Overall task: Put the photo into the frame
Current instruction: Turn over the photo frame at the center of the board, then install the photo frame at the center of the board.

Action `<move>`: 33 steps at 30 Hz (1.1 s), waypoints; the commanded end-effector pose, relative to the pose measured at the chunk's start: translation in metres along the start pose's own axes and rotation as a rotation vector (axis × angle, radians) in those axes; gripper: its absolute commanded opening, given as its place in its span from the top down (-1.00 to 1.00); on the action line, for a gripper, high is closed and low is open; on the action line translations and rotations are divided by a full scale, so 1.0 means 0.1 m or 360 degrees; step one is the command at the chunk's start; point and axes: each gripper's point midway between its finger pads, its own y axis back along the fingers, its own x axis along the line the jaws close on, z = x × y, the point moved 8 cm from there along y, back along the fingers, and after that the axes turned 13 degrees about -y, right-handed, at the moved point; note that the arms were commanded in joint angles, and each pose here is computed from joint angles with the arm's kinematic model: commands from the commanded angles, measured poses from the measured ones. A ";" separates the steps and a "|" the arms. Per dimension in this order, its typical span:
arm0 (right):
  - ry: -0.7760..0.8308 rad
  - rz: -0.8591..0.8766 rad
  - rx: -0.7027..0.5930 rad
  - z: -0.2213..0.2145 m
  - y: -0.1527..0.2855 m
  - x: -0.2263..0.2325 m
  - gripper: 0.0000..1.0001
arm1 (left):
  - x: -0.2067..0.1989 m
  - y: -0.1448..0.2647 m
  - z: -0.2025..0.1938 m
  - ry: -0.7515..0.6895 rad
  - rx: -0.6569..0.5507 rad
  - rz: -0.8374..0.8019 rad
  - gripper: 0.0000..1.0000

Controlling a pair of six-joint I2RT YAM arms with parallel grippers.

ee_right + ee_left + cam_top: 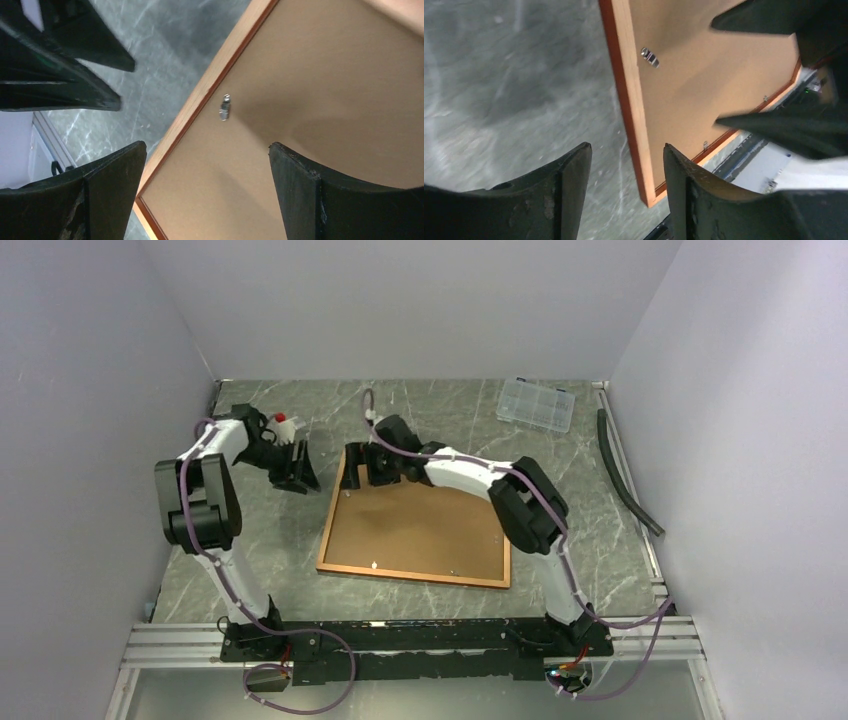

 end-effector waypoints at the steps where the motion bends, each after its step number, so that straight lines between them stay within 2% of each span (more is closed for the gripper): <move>1: 0.0046 0.0200 0.0017 -0.02 -0.12 0.36 -0.90 | -0.01 -0.32 -0.01 0.0051 0.0015 -0.0197 -0.10; 4: 0.0033 0.0213 0.0044 -0.08 -0.21 0.34 -0.82 | 0.03 -0.47 -0.06 0.0073 0.0065 -0.0226 0.09; 11: 0.0041 0.0216 0.0055 -0.12 -0.34 0.28 -0.78 | -0.03 -0.67 -0.07 0.0037 0.0125 -0.0295 0.28; 21: -0.0031 0.0234 0.0112 -0.11 -0.46 0.16 -0.64 | 0.02 -0.80 -0.15 0.0058 0.0198 -0.0316 0.71; 33: -0.0130 0.0311 0.0183 -0.20 -0.49 0.12 -0.58 | 0.01 -0.85 -0.19 0.0067 0.0227 -0.0332 0.85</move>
